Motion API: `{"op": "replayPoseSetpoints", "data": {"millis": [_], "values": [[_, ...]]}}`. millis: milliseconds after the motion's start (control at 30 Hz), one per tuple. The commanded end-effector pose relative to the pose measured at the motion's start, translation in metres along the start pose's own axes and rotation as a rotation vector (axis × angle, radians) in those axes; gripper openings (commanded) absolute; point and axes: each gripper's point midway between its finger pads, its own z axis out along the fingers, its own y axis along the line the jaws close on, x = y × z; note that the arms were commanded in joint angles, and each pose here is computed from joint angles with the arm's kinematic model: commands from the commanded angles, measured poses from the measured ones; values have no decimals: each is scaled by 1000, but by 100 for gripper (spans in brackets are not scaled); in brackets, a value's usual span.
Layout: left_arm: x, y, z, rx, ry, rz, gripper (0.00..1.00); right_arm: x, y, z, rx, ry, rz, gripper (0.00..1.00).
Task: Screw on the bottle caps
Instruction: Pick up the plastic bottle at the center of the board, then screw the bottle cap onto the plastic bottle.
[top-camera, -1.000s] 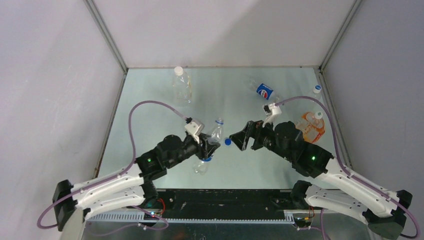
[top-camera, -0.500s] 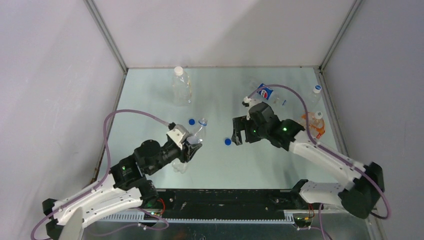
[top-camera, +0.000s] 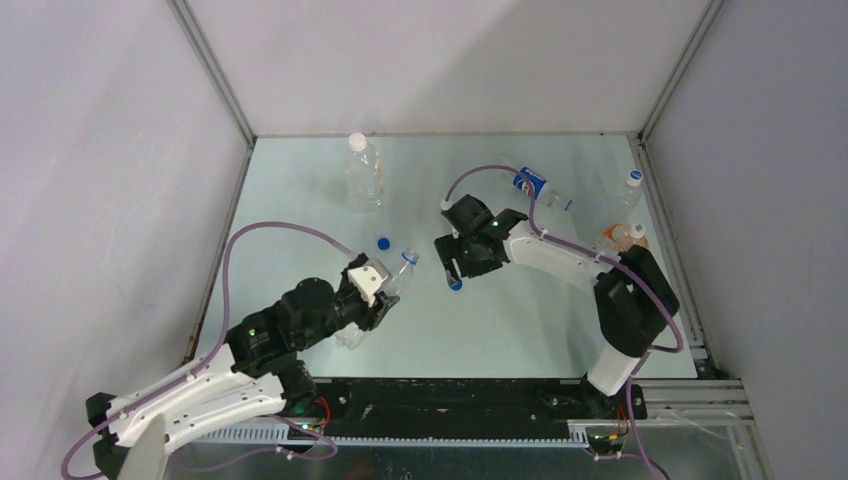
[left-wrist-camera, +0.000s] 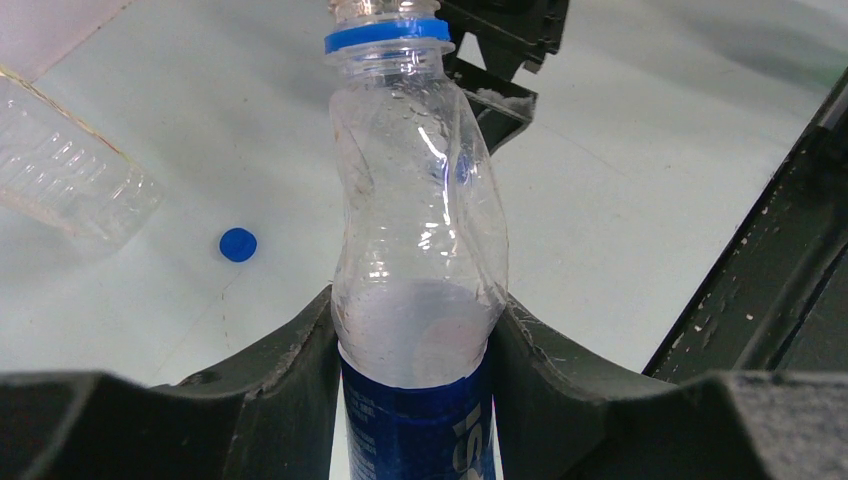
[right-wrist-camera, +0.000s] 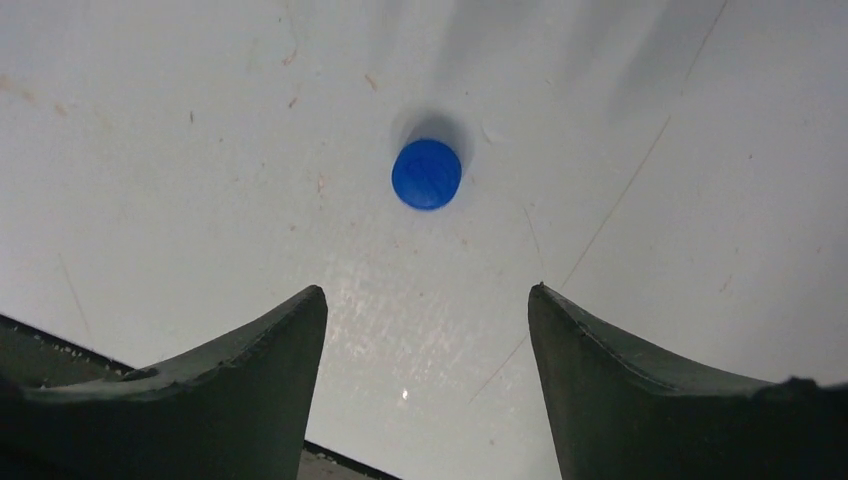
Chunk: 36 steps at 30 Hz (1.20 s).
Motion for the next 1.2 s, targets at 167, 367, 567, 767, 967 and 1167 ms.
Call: {"op": "replayPoseSetpoints", "data": {"millis": [167, 367, 567, 767, 967, 1167], "values": [[5, 4, 8, -17, 66, 44, 4, -21, 3, 34, 20, 38, -14, 68], [10, 3, 14, -17, 89, 45, 1, -20, 7, 51, 7, 79, -12, 62], [11, 9, 16, -49, 89, 62, 2, -14, 6, 59, 25, 118, 2, 58], [20, 16, 24, -85, 102, 116, 3, -10, 4, 64, 34, 132, -5, 54], [19, 13, 17, -63, 109, 107, 0, -10, 3, 71, 39, 134, -7, 50], [19, 13, 13, -57, 125, 113, 0, -6, 0, 78, 60, 158, -9, 47]]}}
